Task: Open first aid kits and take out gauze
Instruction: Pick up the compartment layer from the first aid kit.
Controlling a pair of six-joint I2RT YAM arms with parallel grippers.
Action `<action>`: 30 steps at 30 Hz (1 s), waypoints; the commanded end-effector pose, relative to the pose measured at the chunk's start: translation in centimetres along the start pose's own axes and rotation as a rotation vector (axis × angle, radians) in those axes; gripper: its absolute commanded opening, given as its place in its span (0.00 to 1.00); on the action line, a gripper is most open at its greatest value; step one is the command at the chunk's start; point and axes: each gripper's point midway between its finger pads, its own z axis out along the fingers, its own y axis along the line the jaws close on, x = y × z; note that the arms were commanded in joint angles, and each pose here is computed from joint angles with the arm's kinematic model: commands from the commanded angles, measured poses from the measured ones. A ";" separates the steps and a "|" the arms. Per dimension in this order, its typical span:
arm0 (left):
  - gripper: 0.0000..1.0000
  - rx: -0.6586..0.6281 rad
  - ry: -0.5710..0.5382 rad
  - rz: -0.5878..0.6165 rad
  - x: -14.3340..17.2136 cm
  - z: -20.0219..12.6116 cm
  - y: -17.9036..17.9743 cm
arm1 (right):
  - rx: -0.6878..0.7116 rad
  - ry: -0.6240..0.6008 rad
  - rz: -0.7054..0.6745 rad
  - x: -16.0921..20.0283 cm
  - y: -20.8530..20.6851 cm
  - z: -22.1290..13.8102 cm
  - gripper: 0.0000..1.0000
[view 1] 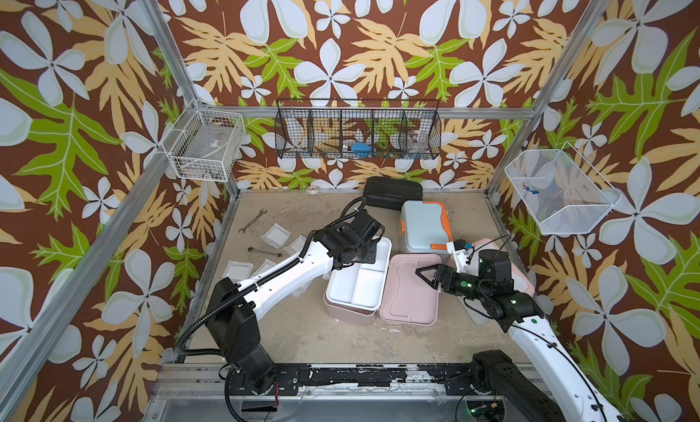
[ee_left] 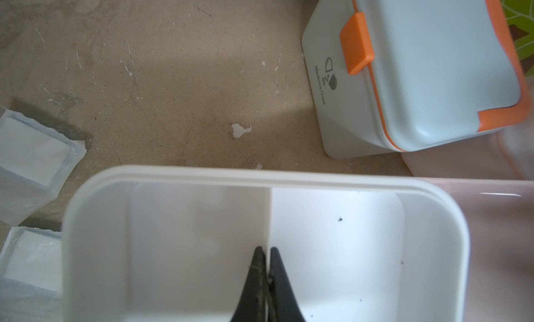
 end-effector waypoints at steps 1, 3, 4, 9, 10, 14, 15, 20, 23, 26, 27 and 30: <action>0.00 0.056 -0.052 -0.012 -2.2 -2.4 -0.1 | -0.017 -0.012 -0.023 -0.4 0.6 -0.2 0.93; 0.00 0.101 -0.093 -0.031 -3.9 -4.3 0.2 | -0.016 -0.011 -0.022 -0.3 0.6 -0.3 0.93; 0.00 0.131 -0.117 -0.042 -4.9 -5.3 0.5 | -0.018 -0.013 -0.024 -0.3 0.7 -0.3 0.93; 0.00 0.260 -0.222 -0.096 -8.6 -10.4 2.7 | -0.022 -0.018 -0.027 -0.5 1.0 -0.5 0.93; 0.00 0.275 -0.243 -0.108 -9.1 -11.5 3.4 | -0.023 -0.020 -0.029 -0.5 1.1 -0.6 0.93; 0.00 0.307 -0.338 -0.193 -10.8 -15.2 8.0 | -0.019 -0.038 -0.030 -0.9 1.3 -0.9 0.94; 0.00 0.321 -0.363 -0.220 -11.1 -16.0 9.2 | -0.016 -0.044 -0.026 -1.0 1.3 -1.0 0.95; 0.00 0.427 -0.489 -0.380 -10.9 -19.4 14.6 | -0.029 -0.057 -0.010 -1.3 1.6 -1.0 0.96; 0.00 0.499 -0.536 -0.497 -9.5 -19.6 17.4 | -0.042 -0.059 -0.001 -1.4 1.9 -1.0 0.97; 0.00 0.566 -0.585 -0.645 -8.0 -19.1 20.8 | -0.045 -0.063 -0.001 -1.4 2.0 -1.1 0.97; 0.00 0.581 -0.584 -0.685 -7.5 -18.6 21.5 | -0.043 -0.063 0.000 -1.4 2.0 -1.1 0.97; 0.00 0.596 -0.582 -0.767 -6.3 -16.9 22.8 | -0.041 -0.068 -0.001 -1.5 2.0 -1.2 0.97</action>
